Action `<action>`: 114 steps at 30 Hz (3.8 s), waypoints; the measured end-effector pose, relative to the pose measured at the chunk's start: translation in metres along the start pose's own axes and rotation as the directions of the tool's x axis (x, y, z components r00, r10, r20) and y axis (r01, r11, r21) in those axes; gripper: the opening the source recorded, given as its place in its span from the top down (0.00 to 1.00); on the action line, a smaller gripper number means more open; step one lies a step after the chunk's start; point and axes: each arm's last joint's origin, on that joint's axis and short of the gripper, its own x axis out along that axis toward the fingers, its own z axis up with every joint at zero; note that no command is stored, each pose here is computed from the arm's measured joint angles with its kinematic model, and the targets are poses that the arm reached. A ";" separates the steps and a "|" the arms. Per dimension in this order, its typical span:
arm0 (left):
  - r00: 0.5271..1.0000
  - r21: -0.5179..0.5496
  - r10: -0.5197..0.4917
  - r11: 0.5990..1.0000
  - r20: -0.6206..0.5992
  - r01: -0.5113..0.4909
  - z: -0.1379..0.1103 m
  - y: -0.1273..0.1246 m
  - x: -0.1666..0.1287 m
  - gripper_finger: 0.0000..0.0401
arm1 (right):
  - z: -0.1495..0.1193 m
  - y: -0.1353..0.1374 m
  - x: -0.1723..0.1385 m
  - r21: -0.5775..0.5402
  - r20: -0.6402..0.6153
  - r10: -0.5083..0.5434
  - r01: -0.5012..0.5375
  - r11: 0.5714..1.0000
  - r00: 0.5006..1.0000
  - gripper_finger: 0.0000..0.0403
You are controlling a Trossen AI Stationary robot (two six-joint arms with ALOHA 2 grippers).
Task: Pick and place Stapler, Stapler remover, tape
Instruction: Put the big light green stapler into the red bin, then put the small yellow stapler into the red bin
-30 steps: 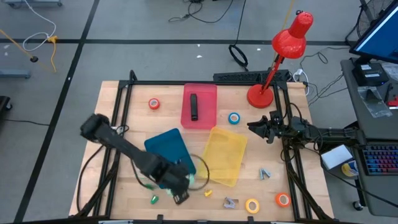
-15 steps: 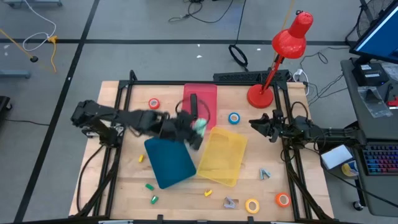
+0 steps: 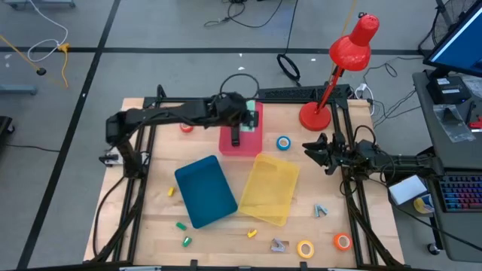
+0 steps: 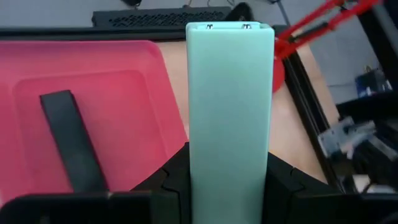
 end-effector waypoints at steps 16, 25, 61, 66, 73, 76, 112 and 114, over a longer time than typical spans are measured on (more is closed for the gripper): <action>0.970 -0.154 0.180 0.967 -0.164 -0.205 -0.022 0.043 0.102 0.70 | -0.002 -0.001 0.000 0.003 -0.023 -0.014 0.014 1.000 1.000 0.61; 0.945 -0.168 0.264 0.940 -0.193 -0.297 -0.019 0.057 0.105 0.70 | -0.005 -0.003 0.000 0.001 -0.048 -0.027 0.028 1.000 0.998 0.61; 0.930 -0.170 0.291 0.928 -0.223 -0.331 -0.026 0.062 0.113 0.70 | -0.005 -0.003 0.000 -0.002 -0.049 -0.028 0.028 1.000 0.998 0.61; 0.927 -0.159 0.280 0.932 -0.248 -0.324 -0.034 0.063 0.122 0.70 | -0.005 -0.003 0.000 0.001 -0.049 -0.028 0.028 1.000 0.998 0.61; 0.929 -0.151 0.278 0.935 -0.245 -0.320 -0.033 0.064 0.124 0.70 | -0.005 -0.003 0.000 0.001 -0.055 -0.031 0.031 1.000 0.998 0.61; 0.929 -0.141 0.276 0.938 -0.247 -0.316 -0.033 0.064 0.124 0.70 | -0.005 -0.003 0.000 0.001 -0.055 -0.031 0.031 1.000 0.998 0.61; 0.933 -0.228 -0.094 0.974 -0.349 0.013 -0.005 0.058 0.130 0.48 | -0.005 -0.003 0.000 0.046 -0.057 -0.027 0.030 0.998 0.998 0.61; 0.930 -0.223 -0.071 0.975 -0.360 -0.012 -0.005 0.059 0.127 0.48 | -0.005 -0.003 0.000 0.046 -0.057 -0.027 0.030 0.998 0.998 0.61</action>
